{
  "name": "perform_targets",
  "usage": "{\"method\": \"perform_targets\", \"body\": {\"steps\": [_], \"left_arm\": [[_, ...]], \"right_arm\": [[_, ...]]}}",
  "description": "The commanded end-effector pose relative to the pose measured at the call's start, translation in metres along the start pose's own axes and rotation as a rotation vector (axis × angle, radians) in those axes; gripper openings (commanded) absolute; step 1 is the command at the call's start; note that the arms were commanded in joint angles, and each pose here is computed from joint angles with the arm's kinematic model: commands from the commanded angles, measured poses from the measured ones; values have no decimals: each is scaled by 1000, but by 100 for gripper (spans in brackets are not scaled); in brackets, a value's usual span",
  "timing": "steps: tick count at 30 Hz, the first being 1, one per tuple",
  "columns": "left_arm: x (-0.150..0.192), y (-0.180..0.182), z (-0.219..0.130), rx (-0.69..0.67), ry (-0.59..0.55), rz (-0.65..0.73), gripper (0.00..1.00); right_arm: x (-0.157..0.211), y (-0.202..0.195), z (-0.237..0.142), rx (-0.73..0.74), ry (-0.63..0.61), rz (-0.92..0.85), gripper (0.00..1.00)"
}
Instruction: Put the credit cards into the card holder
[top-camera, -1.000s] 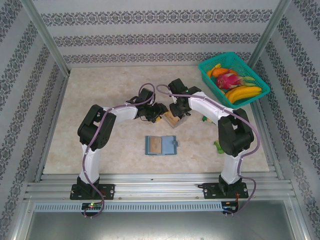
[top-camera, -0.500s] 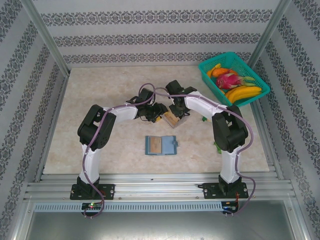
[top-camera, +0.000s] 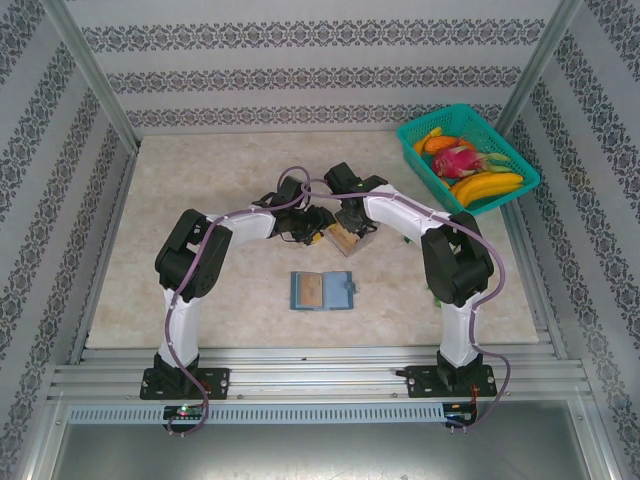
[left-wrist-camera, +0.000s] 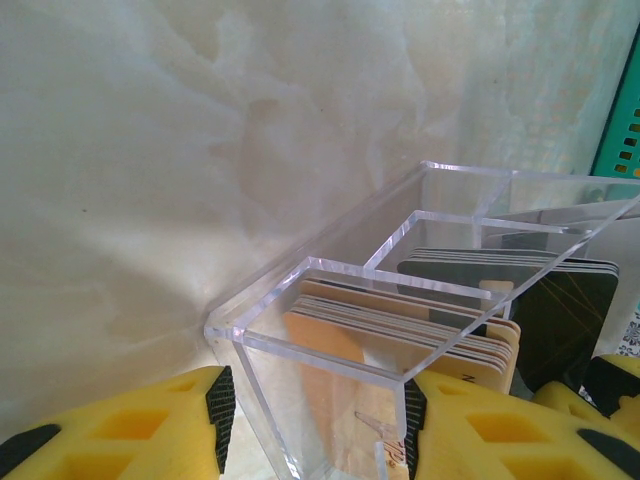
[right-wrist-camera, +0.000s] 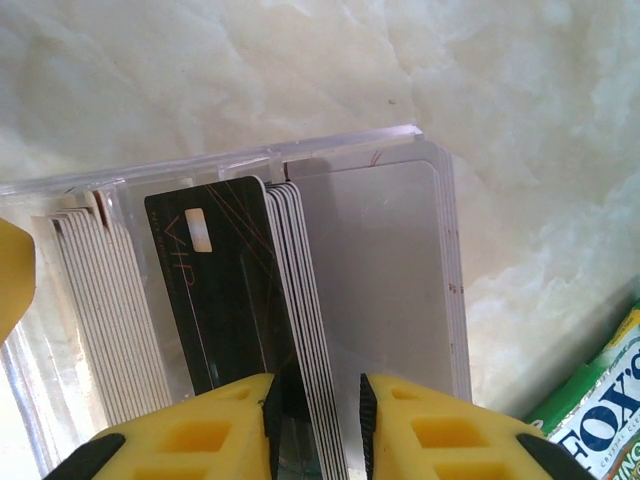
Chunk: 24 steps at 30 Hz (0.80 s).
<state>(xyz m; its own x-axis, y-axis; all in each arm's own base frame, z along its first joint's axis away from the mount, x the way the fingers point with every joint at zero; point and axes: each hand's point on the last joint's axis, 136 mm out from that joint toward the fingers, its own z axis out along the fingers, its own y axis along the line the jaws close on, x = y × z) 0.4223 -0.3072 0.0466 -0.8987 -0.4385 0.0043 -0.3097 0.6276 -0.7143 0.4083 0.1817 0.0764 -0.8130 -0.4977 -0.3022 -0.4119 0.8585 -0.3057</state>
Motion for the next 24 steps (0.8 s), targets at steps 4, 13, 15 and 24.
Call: {"method": "perform_targets", "body": {"steps": [4,13,15,24], "left_arm": [[1,14,2,-46,5,-6,49],[1,14,2,-45,6,-9,49],[1,15,3,-45,6,-9,49],[1,13,2,-43,4,-8,49]], "right_arm": [[-8,-11,-8,55,-24,-6,27],[-11,-14,-12,62,-40,-7,17],[-11,-14,-12,63,-40,-8,14],[-12,-17,-22,64,-55,-6,9]]}}
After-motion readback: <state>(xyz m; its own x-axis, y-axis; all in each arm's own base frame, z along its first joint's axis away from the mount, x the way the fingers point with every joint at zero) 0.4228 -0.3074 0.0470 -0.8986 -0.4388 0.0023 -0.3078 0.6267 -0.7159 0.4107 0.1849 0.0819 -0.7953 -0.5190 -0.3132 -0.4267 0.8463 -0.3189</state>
